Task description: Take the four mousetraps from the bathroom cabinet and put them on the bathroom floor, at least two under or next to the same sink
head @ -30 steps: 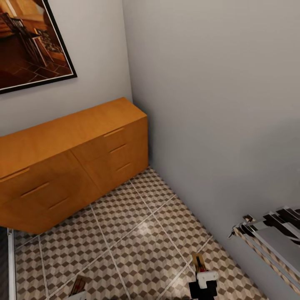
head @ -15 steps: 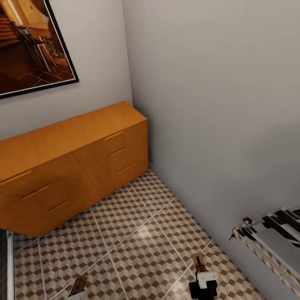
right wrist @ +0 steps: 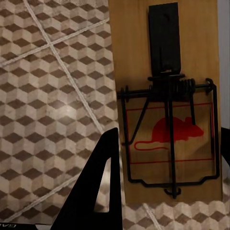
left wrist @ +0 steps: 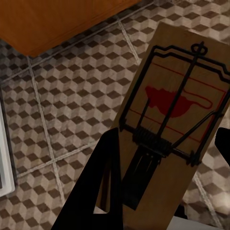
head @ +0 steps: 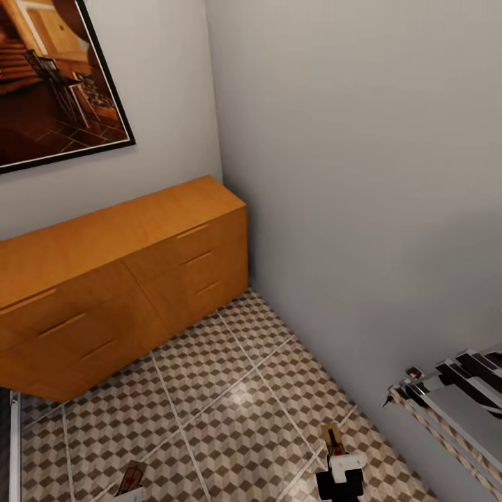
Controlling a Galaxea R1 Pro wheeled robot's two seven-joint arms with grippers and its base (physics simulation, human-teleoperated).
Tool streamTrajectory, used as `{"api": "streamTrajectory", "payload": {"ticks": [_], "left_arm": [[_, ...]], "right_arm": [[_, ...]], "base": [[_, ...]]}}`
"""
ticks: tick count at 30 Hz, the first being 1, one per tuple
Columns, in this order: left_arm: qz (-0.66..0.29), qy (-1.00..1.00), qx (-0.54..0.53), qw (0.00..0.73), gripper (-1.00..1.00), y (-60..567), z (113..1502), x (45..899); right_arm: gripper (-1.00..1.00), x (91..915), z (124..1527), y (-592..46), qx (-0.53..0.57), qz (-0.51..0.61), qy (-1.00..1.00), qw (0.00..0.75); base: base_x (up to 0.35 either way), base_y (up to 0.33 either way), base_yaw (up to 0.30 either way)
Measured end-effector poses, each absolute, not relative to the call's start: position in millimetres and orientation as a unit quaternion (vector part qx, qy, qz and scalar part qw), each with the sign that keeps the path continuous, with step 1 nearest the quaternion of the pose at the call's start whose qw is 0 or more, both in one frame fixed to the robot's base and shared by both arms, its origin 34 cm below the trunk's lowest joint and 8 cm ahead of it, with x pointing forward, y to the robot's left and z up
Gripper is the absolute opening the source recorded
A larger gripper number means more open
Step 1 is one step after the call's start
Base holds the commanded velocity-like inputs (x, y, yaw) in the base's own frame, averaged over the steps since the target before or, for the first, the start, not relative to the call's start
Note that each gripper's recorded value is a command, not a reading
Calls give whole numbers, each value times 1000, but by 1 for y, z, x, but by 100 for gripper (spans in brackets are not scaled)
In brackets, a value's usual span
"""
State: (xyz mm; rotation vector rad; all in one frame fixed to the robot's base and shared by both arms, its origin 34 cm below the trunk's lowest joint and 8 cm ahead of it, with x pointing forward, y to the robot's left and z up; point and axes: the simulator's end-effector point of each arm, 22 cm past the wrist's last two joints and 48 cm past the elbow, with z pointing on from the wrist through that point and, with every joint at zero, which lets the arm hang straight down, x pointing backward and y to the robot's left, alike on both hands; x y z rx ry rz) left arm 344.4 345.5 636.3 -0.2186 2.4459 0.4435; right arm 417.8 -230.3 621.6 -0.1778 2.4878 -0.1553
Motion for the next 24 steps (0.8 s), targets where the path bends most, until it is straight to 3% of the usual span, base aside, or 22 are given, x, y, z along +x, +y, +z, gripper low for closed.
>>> {"api": "streamTrajectory", "payload": {"ticks": [24], "left_arm": [[166, 923, -87, 335, -100, 344, 645, 358]], "right_arm": [[-100, 432, 634, -230, -68, -60, 938, 334]], "base": [[0, 0, 0]]}}
